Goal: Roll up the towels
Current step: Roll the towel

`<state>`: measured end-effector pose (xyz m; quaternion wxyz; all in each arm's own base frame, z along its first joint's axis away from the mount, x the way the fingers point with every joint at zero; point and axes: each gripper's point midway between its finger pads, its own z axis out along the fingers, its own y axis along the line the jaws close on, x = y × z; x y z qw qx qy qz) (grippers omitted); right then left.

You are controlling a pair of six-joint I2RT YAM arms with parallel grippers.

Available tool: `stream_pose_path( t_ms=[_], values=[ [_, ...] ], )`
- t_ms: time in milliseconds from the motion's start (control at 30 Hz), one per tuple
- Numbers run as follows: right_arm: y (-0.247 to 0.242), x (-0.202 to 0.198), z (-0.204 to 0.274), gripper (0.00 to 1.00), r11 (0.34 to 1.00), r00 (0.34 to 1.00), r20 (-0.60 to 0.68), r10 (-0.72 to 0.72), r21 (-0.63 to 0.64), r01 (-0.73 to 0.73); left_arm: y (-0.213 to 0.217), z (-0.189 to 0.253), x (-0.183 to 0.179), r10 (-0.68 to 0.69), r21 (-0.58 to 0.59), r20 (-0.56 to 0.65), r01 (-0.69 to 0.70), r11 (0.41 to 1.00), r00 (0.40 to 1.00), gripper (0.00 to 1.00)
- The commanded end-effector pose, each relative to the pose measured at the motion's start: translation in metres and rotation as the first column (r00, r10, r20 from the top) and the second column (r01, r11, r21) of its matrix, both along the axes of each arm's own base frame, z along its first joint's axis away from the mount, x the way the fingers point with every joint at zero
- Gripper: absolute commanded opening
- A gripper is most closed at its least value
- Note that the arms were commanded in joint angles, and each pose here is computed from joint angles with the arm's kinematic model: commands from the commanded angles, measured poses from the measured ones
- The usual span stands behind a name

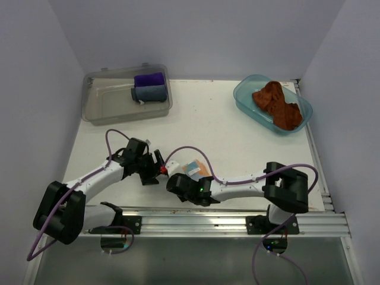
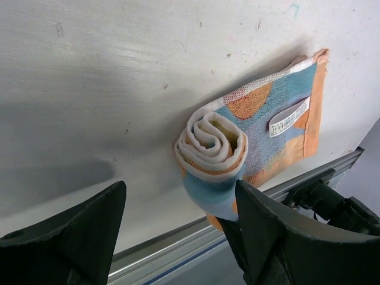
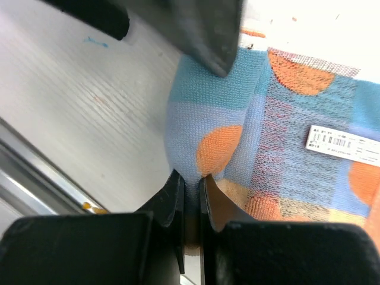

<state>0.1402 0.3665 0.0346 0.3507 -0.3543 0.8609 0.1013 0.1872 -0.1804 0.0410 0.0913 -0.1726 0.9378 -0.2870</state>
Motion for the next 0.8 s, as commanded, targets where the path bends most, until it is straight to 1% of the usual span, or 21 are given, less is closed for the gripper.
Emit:
stream_pose_path(
  t_ms=[0,33,67,133,167,267,367,400,467,500,533,600,633,767],
  values=[
    [0.026,-0.01,0.016,0.0,0.957,0.986,-0.169,0.009,0.286,0.041,-0.003,0.017,0.008,0.005,-0.018,0.046,-0.004,1.0,0.999,0.78],
    [0.026,-0.011,0.016,0.0,0.949,0.981,-0.194,0.012,0.311,0.05,-0.003,0.017,0.008,0.003,-0.019,0.047,-0.002,1.0,0.999,0.78],
    [0.029,-0.017,0.016,0.0,0.938,0.969,-0.246,0.035,0.342,0.053,-0.003,0.018,0.007,0.001,-0.02,0.05,0.0,1.0,0.999,0.78],
    [0.027,-0.014,0.014,0.0,0.919,0.957,-0.286,0.042,0.386,0.075,-0.003,0.018,0.007,0.001,-0.021,0.055,0.0,1.0,0.998,0.78],
    [0.029,-0.019,0.015,0.0,0.909,0.944,-0.321,0.071,0.41,0.072,-0.003,0.019,0.007,0.0,-0.023,0.063,0.002,1.0,0.998,0.78],
    [0.028,-0.014,0.016,0.0,0.869,0.921,-0.381,0.081,0.479,0.122,-0.003,0.021,0.007,-0.006,-0.026,0.072,0.008,1.0,0.997,0.78],
    [0.027,-0.014,0.018,0.0,0.827,0.887,-0.445,0.122,0.54,0.157,-0.005,0.023,0.008,-0.022,-0.035,0.09,0.025,0.999,0.996,0.78],
    [0.027,-0.014,0.02,0.0,0.803,0.87,-0.471,0.144,0.569,0.175,-0.007,0.024,0.008,-0.035,-0.044,0.096,0.039,0.998,0.995,0.78],
    [0.025,-0.013,0.017,0.0,0.786,0.847,-0.506,0.163,0.586,0.199,-0.01,0.023,0.008,-0.051,-0.048,0.097,0.056,0.997,0.994,0.78],
    [0.024,-0.008,0.019,0.0,0.763,0.841,-0.516,0.162,0.606,0.225,-0.012,0.023,0.008,-0.064,-0.051,0.099,0.069,0.996,0.993,0.78],
    [0.024,-0.011,0.019,0.0,0.756,0.828,-0.528,0.191,0.616,0.219,-0.014,0.022,0.006,-0.075,-0.05,0.096,0.08,0.996,0.993,0.78],
    [0.024,-0.009,0.016,0.0,0.738,0.811,-0.548,0.203,0.631,0.241,-0.017,0.017,0.005,-0.093,-0.043,0.083,0.097,0.994,0.992,0.77],
    [0.024,-0.012,0.016,0.0,0.734,0.796,-0.562,0.226,0.636,0.241,-0.019,0.016,0.004,-0.104,-0.043,0.084,0.108,0.993,0.991,0.77],
    [0.023,-0.014,0.012,0.0,0.713,0.771,-0.586,0.249,0.65,0.263,-0.022,0.003,0.0,-0.119,-0.033,0.051,0.121,0.992,0.992,0.76]
  ],
)
